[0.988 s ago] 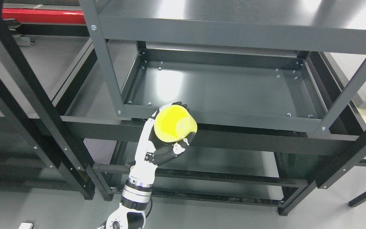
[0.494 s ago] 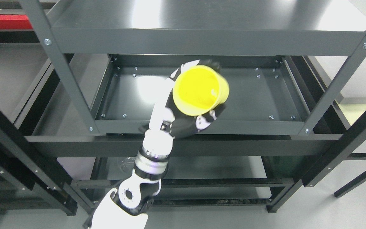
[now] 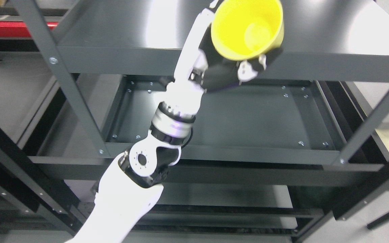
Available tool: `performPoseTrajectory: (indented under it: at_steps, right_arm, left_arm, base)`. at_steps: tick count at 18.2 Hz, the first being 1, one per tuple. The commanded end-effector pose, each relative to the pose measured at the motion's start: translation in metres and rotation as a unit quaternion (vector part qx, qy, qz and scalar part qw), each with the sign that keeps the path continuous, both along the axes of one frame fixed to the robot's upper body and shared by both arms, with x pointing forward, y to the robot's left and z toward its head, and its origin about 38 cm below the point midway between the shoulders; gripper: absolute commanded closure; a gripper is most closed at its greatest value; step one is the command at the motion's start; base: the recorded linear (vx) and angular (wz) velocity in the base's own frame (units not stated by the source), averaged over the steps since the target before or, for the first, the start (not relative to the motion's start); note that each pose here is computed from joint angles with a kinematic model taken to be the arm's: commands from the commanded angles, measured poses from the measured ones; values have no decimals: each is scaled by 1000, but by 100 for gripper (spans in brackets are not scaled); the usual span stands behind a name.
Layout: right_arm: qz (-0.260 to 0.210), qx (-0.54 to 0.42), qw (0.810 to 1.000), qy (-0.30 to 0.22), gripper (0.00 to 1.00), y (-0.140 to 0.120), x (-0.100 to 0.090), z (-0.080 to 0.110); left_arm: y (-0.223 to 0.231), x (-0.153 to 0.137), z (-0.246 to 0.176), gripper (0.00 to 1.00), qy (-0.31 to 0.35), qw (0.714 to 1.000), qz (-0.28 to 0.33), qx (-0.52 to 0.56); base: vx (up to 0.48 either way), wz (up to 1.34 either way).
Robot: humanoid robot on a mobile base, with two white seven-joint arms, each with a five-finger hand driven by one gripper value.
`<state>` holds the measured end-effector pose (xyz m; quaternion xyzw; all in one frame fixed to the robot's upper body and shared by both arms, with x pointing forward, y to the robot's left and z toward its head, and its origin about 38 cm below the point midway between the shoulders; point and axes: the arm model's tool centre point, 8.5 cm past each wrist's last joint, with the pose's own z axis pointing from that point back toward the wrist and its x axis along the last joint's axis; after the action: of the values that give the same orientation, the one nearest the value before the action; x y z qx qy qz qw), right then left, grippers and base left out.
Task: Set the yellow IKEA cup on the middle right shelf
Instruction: 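Raise the cup with the left hand up onto the upper shelf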
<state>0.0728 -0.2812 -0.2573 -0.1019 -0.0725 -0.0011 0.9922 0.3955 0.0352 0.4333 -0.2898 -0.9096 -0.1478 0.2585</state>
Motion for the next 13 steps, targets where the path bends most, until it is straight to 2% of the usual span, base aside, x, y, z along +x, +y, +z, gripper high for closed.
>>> performPoseTrajectory:
  at_steps: [1,4,5,7,10,13]
  right_arm:
    - [-4,-5,1000,6,1,-10,-8,0]
    - [-4,-5,1000,6,1,-10,-8,0]
    - [-4,-5,1000,6,1,-10,-8,0]
    - [-4,-5,1000,6,1,-10,-8,0]
    - [-4,-5,1000,6,1,-10,-8,0]
    - [-4,-5,1000,6,1,-10,-8,0]
  left_arm:
    - [-12,-1,72,100,65,998,-15,20]
    - [-22,11,91,100,206,977,-1,59]
    - [-26,17,91,100,229,970,-2,76]
    - [-31,30,95,100,269,958,-18,93]
    - [-45,29,100,100,300,943,-41,141]
    - [-51,46,94,100,333,925,-8,182]
  base:
    - [207,290]
    - [132,291]
    - [50,244]
    - [17,97]
    - [-39,-116]
    - [-51,-79]
